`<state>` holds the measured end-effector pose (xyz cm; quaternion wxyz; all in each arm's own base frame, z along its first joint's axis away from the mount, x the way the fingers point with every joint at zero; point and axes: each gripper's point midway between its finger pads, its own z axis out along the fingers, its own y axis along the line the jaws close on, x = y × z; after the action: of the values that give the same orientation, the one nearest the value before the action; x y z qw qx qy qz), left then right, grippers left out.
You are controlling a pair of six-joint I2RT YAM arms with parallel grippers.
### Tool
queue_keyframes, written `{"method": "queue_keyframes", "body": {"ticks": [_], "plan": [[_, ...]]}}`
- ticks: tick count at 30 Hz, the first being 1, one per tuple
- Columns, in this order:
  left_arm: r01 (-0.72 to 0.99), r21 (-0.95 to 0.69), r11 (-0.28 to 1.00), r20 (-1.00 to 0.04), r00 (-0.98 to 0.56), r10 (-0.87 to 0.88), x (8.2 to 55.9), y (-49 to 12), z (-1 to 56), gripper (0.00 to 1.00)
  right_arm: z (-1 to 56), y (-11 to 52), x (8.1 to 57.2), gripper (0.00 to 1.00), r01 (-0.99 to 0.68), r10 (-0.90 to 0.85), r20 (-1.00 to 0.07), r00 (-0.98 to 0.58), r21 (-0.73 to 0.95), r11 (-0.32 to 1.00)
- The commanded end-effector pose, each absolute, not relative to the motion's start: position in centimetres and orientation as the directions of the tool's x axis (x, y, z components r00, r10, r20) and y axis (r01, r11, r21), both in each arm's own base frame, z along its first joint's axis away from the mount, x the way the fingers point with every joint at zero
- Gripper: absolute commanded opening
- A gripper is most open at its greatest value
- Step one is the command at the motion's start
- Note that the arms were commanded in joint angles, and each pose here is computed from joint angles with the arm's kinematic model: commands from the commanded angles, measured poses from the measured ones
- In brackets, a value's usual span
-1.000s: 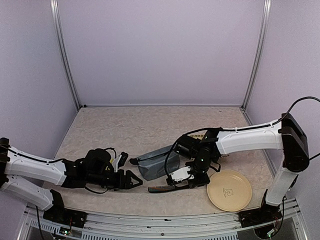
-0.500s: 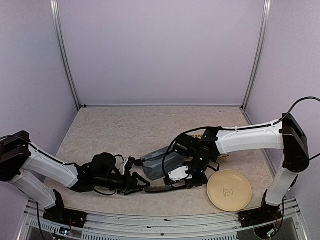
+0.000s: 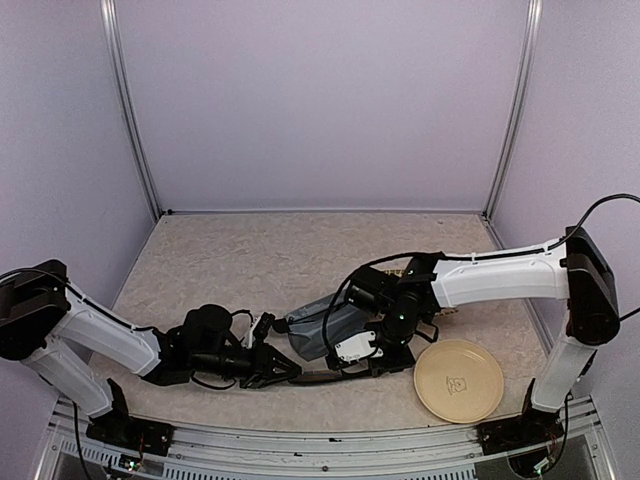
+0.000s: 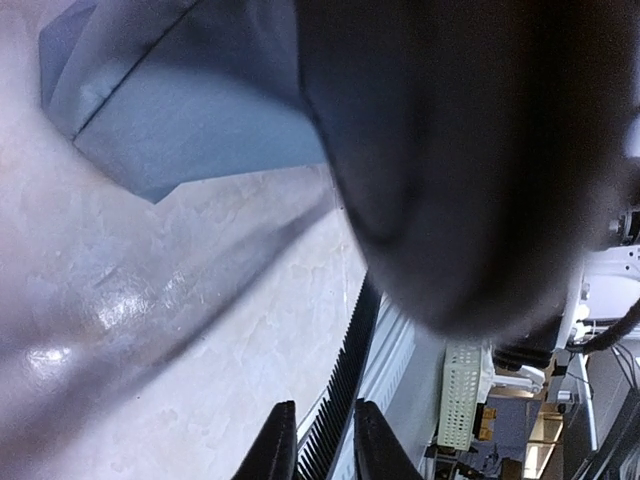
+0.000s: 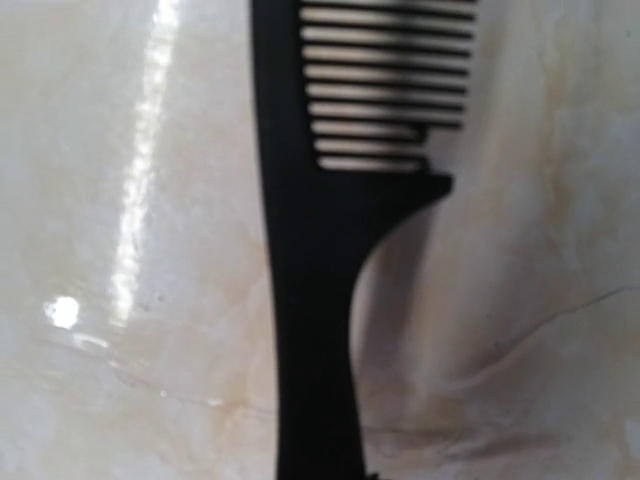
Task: Sort the hair-cutting tools
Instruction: Pass from the right arm to the left
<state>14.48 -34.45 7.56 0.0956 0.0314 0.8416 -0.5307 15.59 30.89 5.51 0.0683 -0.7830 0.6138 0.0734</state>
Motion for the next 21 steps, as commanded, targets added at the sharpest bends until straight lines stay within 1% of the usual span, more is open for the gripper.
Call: {"method": "queue_keyframes", "body": {"ticks": [1,6,7,10,12,14,16,17,18,19,20,21], "plan": [[0.169,-0.897,0.407,-0.201,-0.979,-0.037,14.2,-34.7,8.2,0.17,7.7,32.2,15.8,0.09,-0.968,-0.937,-0.244,0.250,-0.061,-0.242],[0.176,-0.906,0.384,-0.209,-0.977,-0.046,14.3,-34.7,9.3,0.09,9.1,32.7,16.2,0.11,-0.967,-0.933,-0.256,0.253,-0.092,-0.237],[0.181,-0.908,0.377,-0.213,-0.976,-0.047,14.3,-34.7,9.7,0.07,9.4,32.7,16.4,0.14,-0.967,-0.935,-0.251,0.252,-0.101,-0.234],[0.212,-0.911,0.355,-0.244,-0.969,-0.048,14.5,-34.8,11.3,0.01,10.7,32.6,16.6,0.19,-0.966,-0.935,-0.251,0.251,-0.129,-0.225],[0.239,-0.904,0.355,-0.272,-0.961,-0.044,14.8,-35.0,12.4,0.00,11.5,32.9,16.5,0.24,-0.966,-0.928,-0.279,0.249,-0.137,-0.218],[0.261,-0.895,0.363,-0.296,-0.954,-0.044,15.1,-35.2,13.5,0.00,12.4,33.1,16.3,0.33,-0.970,-0.925,-0.297,0.237,-0.129,-0.207],[0.278,-0.879,0.387,-0.321,-0.946,-0.049,15.4,-35.1,14.5,0.00,14.0,33.2,15.8,0.52,-0.970,-0.914,-0.328,0.238,-0.117,-0.211],[0.294,-0.864,0.409,-0.342,-0.939,-0.047,15.6,-35.0,14.9,0.00,15.3,33.3,15.4,0.60,-0.970,-0.903,-0.353,0.243,-0.111,-0.217],[0.317,-0.846,0.428,-0.371,-0.928,-0.046,15.9,-34.8,15.5,0.00,16.8,33.4,15.1,0.91,-0.969,-0.889,-0.385,0.248,-0.110,-0.223],[0.354,-0.824,0.442,-0.413,-0.910,-0.041,16.3,-34.8,16.7,0.00,18.6,33.7,14.9,0.99,-0.968,-0.870,-0.426,0.250,-0.118,-0.220],[0.387,-0.794,0.470,-0.451,-0.892,-0.026,16.5,-34.4,17.1,0.00,20.4,33.9,15.1,1.00,-0.970,-0.846,-0.474,0.242,-0.128,-0.206],[0.445,-0.747,0.494,-0.512,-0.859,0.001,16.8,-34.1,18.3,0.00,22.0,33.9,15.6,1.00,-0.974,-0.824,-0.519,0.226,-0.134,-0.183]]}}
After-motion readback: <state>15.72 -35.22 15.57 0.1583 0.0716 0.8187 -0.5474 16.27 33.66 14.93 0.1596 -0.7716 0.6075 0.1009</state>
